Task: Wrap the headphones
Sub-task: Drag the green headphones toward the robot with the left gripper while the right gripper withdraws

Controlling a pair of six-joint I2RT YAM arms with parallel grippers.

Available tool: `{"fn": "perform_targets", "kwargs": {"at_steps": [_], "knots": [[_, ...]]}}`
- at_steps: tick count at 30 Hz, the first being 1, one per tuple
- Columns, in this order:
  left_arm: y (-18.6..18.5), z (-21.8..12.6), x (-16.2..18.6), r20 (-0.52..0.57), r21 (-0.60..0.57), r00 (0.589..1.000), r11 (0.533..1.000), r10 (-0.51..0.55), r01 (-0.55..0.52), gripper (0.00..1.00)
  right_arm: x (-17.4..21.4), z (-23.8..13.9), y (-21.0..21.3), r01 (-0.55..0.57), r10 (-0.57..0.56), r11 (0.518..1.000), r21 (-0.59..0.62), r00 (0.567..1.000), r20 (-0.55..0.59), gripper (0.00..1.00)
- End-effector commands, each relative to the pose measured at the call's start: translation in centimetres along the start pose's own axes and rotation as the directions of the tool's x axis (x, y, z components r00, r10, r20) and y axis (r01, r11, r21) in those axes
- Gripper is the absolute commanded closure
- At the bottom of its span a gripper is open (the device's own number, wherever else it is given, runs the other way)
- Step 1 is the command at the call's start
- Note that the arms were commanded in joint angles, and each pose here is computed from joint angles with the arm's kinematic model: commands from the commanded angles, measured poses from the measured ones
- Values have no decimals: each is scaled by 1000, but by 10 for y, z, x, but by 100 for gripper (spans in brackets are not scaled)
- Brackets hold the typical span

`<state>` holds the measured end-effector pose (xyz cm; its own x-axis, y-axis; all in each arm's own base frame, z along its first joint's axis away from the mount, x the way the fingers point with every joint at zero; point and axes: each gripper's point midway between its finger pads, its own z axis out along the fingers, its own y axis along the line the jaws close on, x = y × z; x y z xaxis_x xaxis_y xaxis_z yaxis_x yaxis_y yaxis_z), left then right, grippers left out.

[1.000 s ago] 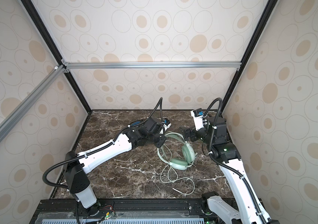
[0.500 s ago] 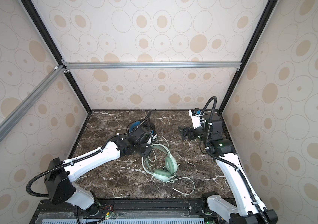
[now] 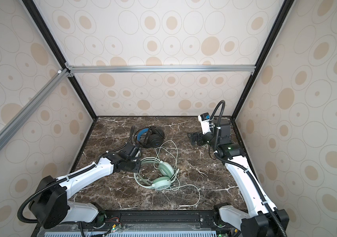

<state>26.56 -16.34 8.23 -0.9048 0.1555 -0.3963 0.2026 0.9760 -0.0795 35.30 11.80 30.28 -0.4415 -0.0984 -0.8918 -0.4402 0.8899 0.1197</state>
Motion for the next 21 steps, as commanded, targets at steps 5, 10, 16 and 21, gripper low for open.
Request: {"fn": "perform_targets", "kwargs": {"at_steps": [5,10,16,21], "knots": [[10,33,-14,11,-84,996,993,-84,85,85,-8,-2,1,12,-12,1000,-8,999,32,2],[19,51,1,-22,-130,991,984,-129,125,70,-5,-3,-2,22,-23,1000,6,999,27,2],[14,51,-2,-22,-111,986,980,-167,164,42,-5,0,-2,25,-25,1000,5,999,25,2],[16,42,8,-47,-115,978,974,-203,196,40,-3,4,-3,17,-17,1000,-1,1000,20,3]]}}
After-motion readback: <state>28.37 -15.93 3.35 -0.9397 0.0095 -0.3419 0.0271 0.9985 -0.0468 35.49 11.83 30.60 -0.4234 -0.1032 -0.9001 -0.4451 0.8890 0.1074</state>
